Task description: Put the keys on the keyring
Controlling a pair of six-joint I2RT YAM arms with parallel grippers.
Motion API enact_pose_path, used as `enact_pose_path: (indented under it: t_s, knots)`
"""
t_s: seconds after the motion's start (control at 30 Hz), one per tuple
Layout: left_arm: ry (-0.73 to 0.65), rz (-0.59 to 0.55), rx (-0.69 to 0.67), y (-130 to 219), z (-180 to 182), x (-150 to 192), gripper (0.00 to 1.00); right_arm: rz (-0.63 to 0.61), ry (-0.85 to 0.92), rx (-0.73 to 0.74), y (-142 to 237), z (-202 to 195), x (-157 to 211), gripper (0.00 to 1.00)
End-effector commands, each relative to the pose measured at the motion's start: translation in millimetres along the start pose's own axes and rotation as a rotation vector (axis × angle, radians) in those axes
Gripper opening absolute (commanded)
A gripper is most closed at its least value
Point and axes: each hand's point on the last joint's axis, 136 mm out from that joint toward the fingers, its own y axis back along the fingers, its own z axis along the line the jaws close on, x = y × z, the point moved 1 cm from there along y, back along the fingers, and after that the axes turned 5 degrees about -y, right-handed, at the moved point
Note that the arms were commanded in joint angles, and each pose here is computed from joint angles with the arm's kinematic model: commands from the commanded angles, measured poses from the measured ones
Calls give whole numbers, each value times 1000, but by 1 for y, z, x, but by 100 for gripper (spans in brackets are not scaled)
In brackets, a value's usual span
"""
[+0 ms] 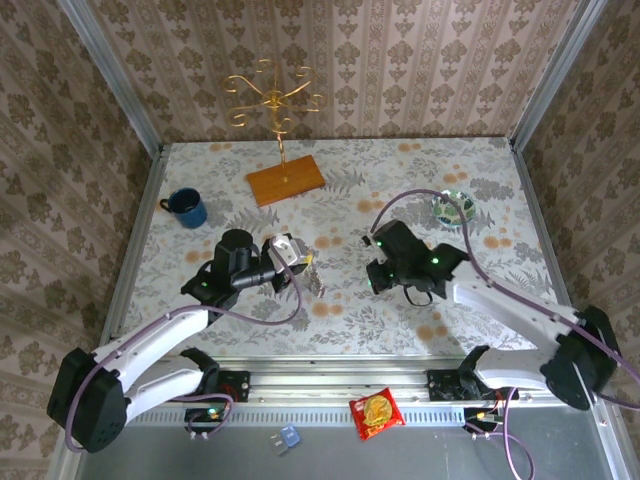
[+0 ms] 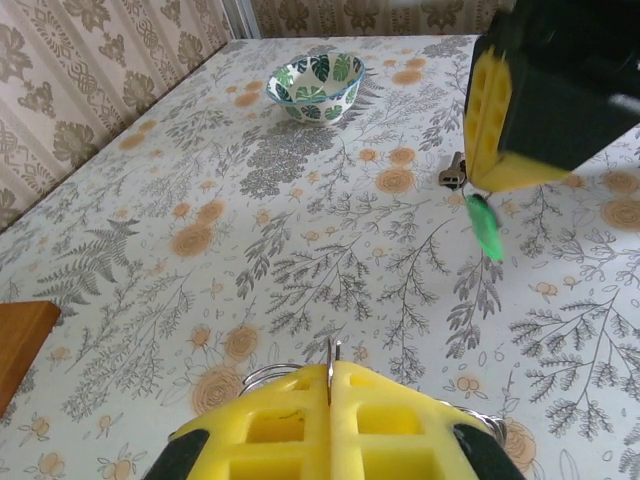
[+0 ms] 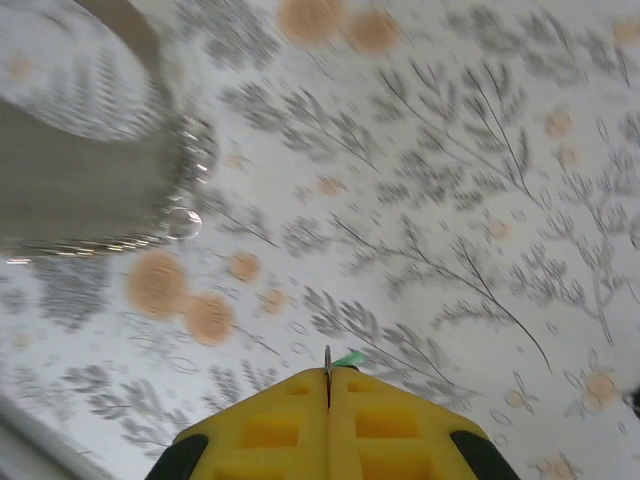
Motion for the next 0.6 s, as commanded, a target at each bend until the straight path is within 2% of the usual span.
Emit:
enact_pose_path:
  t_s: [0.0,0.13,0.23,0.57]
  knots:
    - [46,-34,-2,9,2,-21,0,-162,96,-207,20,34,-22,0]
    - [72,-35,34,12,-3,-27,0,-277,179,-367,45,59,-32,0]
    - [82,-43,56,14,-7,-31,0,-319,224,-451,55,73,-36,0]
    - [100,-62,138,10,-20,-36,0,-271,234,-585,48,101,-45,0]
